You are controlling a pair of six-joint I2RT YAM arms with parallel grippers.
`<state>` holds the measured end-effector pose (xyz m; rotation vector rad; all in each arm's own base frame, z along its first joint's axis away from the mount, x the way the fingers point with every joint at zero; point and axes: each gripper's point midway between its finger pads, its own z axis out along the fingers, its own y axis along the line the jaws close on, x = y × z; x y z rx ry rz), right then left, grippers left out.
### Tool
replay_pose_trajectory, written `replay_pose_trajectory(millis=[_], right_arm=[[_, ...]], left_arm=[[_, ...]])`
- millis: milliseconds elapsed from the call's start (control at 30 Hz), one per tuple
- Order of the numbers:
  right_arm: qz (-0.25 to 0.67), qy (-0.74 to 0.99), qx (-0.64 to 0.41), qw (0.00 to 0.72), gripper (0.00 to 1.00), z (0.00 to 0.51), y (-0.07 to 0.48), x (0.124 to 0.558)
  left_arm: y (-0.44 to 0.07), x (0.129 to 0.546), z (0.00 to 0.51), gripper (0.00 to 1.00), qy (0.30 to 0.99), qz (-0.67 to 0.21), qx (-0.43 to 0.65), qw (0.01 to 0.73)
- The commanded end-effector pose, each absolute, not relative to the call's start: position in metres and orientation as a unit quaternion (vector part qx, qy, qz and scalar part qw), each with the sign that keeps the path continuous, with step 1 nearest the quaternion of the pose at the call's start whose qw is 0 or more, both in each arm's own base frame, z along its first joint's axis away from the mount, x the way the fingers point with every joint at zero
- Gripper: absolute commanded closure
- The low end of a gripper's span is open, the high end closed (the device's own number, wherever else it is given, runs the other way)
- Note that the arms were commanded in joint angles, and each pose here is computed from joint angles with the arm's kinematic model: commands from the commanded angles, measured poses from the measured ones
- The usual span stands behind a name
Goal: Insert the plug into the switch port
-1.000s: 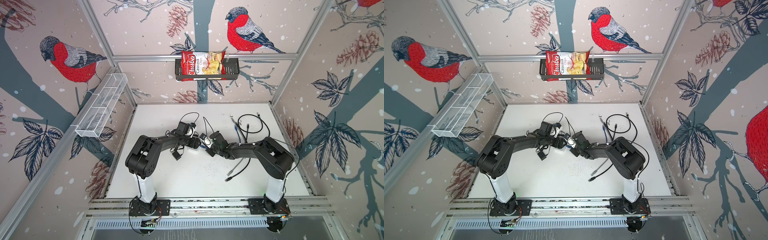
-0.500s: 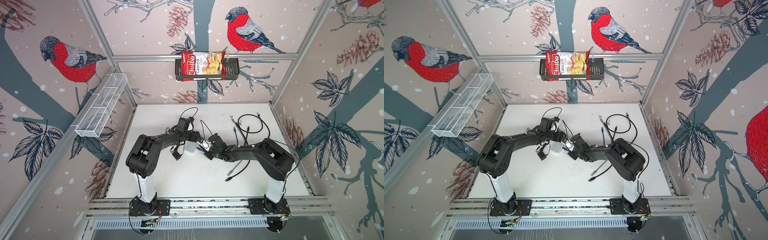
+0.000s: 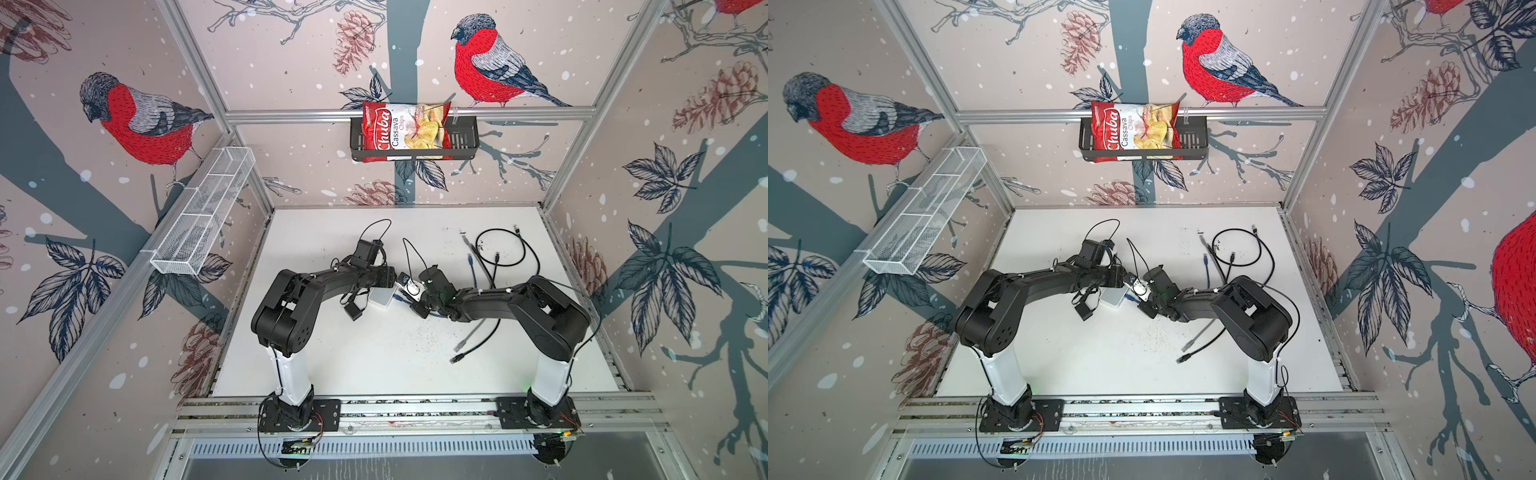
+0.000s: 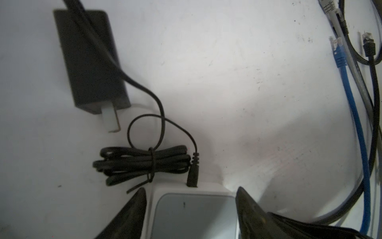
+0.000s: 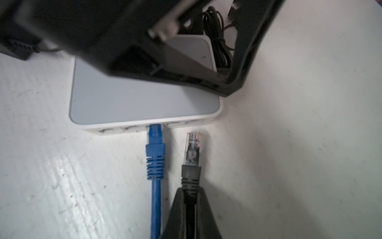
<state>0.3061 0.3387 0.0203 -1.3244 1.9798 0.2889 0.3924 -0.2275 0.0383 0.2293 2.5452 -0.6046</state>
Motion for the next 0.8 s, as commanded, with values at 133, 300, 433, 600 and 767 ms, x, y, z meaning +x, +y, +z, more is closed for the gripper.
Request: replay_pose_trajectory(millis=[133, 300, 433, 600, 767], right_arm=[[0.086, 0.766, -0.537, 0.342, 0.98, 0.009, 0.333, 0.307], [0.077, 0.764, -0.540, 0.345, 0.99, 0.009, 0.335, 0.314], [0.075, 0.756, -0.548, 0.350, 0.99, 0.011, 0.337, 0.314], [0.072, 0.724, -0.578, 0.368, 0.99, 0.016, 0.342, 0.308], [0.081, 0.695, -0.601, 0.386, 0.99, 0.023, 0.347, 0.303]], left_arm=[[-0.231, 0.393, 0.033, 0.41, 0.936, -0.237, 0.068, 0.250], [-0.232, 0.392, 0.030, 0.46, 0.937, -0.235, 0.078, 0.247], [-0.234, 0.389, 0.029, 0.47, 0.935, -0.239, 0.091, 0.247], [-0.243, 0.383, 0.029, 0.48, 0.929, -0.249, 0.129, 0.242], [-0.248, 0.376, 0.029, 0.49, 0.923, -0.256, 0.163, 0.235]])
